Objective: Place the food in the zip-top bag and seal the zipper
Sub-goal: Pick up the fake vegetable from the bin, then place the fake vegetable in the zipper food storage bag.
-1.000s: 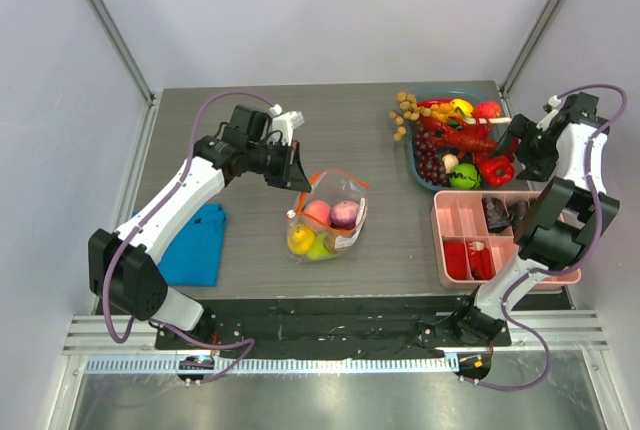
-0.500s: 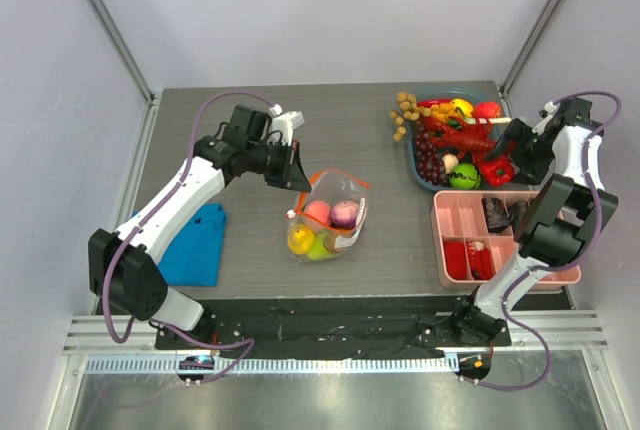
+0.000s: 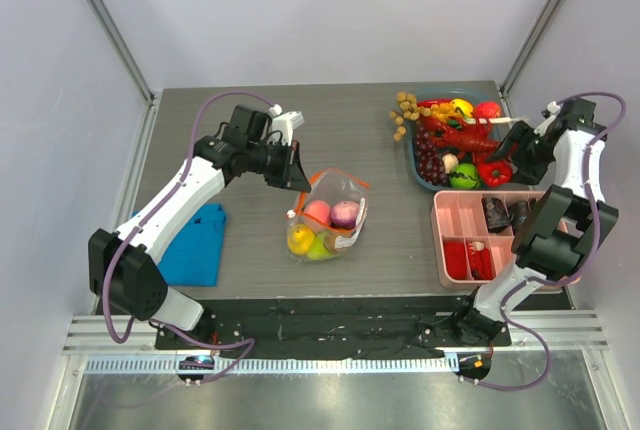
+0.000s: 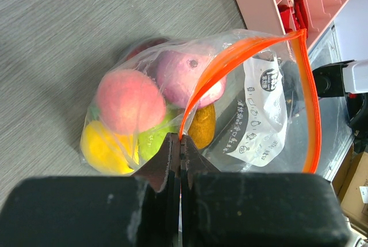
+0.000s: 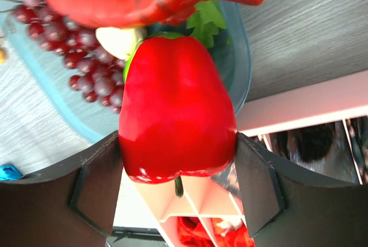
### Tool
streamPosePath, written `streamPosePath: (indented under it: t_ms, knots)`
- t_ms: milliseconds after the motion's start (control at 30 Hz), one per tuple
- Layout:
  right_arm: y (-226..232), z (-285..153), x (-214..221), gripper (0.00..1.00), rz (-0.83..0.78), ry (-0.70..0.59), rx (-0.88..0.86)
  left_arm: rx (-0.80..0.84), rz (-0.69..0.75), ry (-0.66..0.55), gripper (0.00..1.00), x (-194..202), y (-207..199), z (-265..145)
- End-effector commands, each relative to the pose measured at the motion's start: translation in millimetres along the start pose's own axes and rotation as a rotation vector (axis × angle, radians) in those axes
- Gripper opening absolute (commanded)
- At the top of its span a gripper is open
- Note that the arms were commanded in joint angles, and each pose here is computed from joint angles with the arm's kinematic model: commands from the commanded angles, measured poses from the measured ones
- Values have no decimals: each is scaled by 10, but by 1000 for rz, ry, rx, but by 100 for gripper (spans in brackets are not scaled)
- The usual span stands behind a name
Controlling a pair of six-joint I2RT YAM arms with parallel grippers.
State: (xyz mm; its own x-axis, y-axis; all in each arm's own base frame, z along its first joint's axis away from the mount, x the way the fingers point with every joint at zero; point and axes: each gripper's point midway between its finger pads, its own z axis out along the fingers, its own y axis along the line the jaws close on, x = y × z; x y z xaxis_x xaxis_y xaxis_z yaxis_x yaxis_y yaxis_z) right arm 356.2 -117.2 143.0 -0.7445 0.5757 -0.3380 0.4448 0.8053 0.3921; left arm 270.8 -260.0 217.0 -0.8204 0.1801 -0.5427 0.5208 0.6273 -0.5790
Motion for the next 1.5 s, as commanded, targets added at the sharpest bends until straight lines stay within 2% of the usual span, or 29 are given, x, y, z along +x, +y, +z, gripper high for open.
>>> streamPosePath:
  t_ms: [0,133,333,533,567,633,667,800,867,967,1067,1300,1433,1467]
  knots:
    - [201,-424,-88,58,-44,-111,-26,16,46,-40,0,-84,-99,-87]
    - [336,-621,-90,54,-75,-133,-65,14,45,-39,0,-77,-94,-86]
    - [1086,-1173,-19,47,-219,-209,-339,22,45,-41,0,-77,-118,-99]
    - [2297,-1736,431,46,-599,-270,-636,28,38,-38,0,-95,-127,-87]
    - [2543,-1766,656,46,-757,-266,-691,28,38,-37,0,-99,-125,-84]
    - [2759,-1851,890,46,-946,-287,-729,31,37,-33,0,-104,-135,-84]
    - [2889,-1840,1136,46,-1119,-281,-758,32,36,-34,0,-110,-141,-89]
    - [3099,-1781,1596,46,-1473,-267,-734,30,32,-33,0,-127,-144,-90]
    - [3127,-1686,1781,46,-1585,-230,-723,27,30,-35,0,-131,-141,-89]
    - [3150,-1540,2091,46,-1859,-233,-700,25,26,-33,0,-136,-142,-91]
    - [3061,-1404,2165,47,-2019,-221,-627,21,27,-33,0,-143,-139,-97]
    - [3044,-1287,2517,47,-2261,-186,-616,23,23,-26,0,-143,-136,-82]
    - [3161,-1193,2711,47,-2292,-165,-649,30,16,-31,0,-167,-150,-74]
    - [3198,-1156,2779,52,-2300,-143,-662,29,10,-29,0,-167,-146,-66]
